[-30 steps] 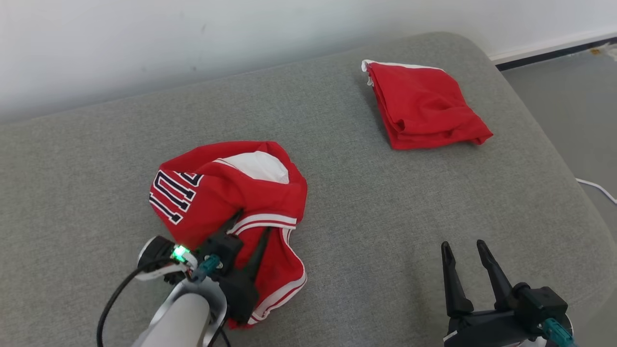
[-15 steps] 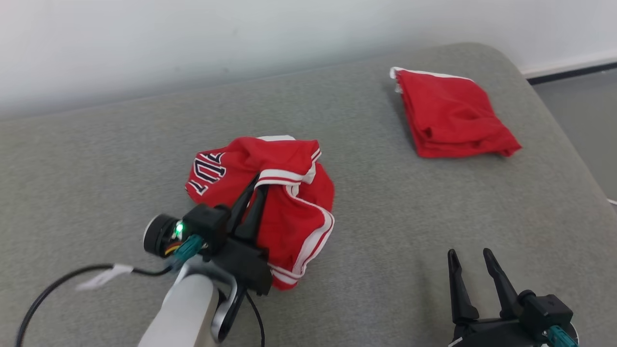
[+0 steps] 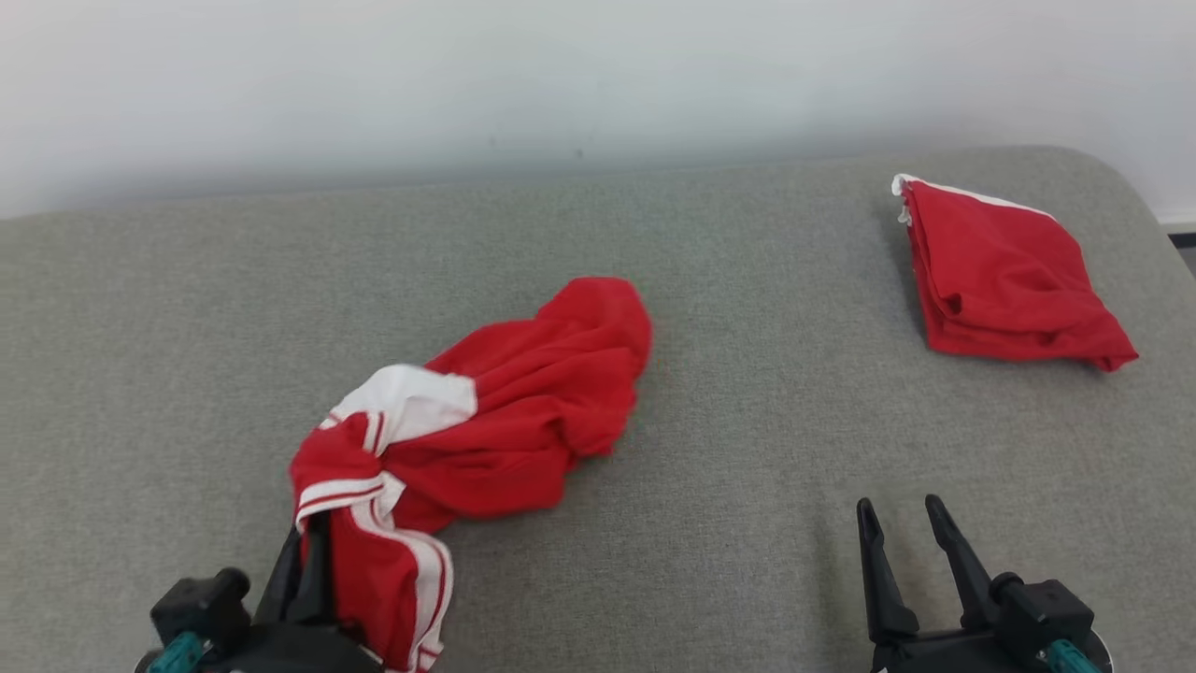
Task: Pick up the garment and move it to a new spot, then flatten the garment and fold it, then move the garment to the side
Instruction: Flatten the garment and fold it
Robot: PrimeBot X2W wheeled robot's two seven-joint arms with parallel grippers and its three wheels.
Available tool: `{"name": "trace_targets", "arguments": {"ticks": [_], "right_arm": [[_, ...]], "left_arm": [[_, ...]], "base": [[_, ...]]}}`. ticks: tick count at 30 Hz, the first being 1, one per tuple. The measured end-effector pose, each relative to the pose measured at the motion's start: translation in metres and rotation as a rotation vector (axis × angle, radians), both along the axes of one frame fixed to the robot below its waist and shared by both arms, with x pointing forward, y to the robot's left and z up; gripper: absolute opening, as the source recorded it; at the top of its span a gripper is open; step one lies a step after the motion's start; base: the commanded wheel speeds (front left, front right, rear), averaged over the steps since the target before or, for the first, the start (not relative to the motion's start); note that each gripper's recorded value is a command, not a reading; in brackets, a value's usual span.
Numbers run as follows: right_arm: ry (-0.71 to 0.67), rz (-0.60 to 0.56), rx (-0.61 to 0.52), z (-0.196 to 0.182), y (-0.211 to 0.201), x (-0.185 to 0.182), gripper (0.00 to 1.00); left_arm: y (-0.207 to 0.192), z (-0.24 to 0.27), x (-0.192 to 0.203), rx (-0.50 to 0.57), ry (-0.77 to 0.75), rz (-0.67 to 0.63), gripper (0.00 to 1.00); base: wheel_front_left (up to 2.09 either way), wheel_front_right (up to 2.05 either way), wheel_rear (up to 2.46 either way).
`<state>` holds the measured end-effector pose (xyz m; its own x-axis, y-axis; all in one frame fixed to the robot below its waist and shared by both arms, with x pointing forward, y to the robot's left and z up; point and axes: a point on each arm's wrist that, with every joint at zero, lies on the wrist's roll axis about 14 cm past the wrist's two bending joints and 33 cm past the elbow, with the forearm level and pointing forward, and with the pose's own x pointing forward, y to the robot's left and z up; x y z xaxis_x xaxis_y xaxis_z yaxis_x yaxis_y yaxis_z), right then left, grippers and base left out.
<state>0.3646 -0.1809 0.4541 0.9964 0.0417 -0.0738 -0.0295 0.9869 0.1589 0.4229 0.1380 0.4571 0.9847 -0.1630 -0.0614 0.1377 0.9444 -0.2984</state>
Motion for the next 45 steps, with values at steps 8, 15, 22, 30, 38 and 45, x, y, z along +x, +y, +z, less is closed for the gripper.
{"name": "trace_targets", "arguments": {"ticks": [8, 15, 22, 30, 38, 45], "right_arm": [[-0.006, 0.016, -0.004, 0.002, 0.005, -0.004, 1.00], [0.005, 0.032, 0.006, -0.001, 0.011, -0.011, 1.00], [0.006, 0.047, 0.019, -0.002, 0.016, -0.009, 1.00], [0.025, 0.073, 0.020, -0.008, 0.025, -0.004, 1.00], [0.022, 0.041, 0.018, -0.007, 0.014, -0.004, 1.00], [0.037, -0.018, 0.012, -0.011, -0.005, -0.011, 1.00]], "left_arm": [[0.035, -0.010, -0.016, 0.004, 0.040, 0.115, 1.00], [0.048, -0.012, -0.041, 0.022, 0.041, 0.155, 1.00], [0.071, -0.008, -0.067, 0.038, 0.024, 0.230, 1.00], [0.047, 0.020, -0.060, 0.048, -0.064, 0.163, 1.00], [0.011, 0.036, -0.027, 0.104, -0.126, 0.055, 1.00], [0.012, 0.025, -0.003, 0.193, -0.097, 0.057, 1.00]], "base": [[0.00, 0.00, 0.00], [0.00, 0.00, 0.00], [0.00, 0.00, 0.00], [0.00, 0.00, 0.00], [0.00, 0.00, 0.00], [0.00, 0.00, 0.00]]}}
